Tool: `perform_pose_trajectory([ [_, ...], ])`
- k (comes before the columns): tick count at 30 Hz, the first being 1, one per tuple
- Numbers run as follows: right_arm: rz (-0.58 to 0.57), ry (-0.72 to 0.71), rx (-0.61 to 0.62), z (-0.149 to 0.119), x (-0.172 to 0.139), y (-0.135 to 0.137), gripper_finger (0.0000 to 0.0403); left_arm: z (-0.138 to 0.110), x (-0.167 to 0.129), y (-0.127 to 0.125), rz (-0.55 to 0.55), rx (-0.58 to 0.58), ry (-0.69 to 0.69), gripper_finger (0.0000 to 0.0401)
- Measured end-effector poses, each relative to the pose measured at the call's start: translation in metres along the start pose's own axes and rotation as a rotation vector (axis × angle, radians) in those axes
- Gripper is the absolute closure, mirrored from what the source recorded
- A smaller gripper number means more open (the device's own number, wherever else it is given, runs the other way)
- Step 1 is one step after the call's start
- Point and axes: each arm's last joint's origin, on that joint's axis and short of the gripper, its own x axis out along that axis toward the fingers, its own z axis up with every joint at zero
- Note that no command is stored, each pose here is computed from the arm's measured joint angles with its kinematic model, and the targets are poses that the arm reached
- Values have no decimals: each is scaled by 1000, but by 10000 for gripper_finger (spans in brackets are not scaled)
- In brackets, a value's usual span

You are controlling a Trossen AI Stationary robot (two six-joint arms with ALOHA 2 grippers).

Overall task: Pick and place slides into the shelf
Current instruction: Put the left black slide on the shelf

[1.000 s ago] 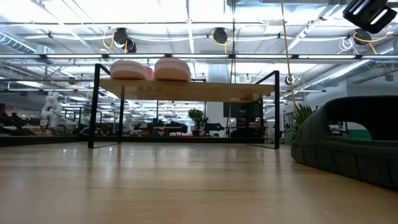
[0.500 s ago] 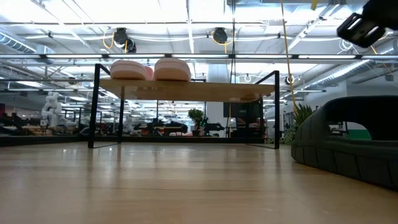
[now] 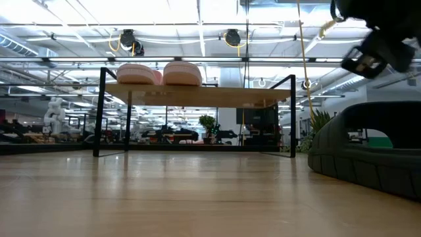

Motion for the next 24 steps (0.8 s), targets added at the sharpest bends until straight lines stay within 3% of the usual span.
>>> perform_pose_trajectory([
  [4, 69, -103, 37, 11, 0, 7, 282, -3, 0, -2, -5, 19, 7, 256],
  [15, 254, -162, -9, 13, 11, 42, 282, -3, 0, -2, -3, 79, 3, 256],
  [24, 355, -321, 161, 28, 8, 56, 282, -4, -1, -3, -13, 110, 15, 256],
])
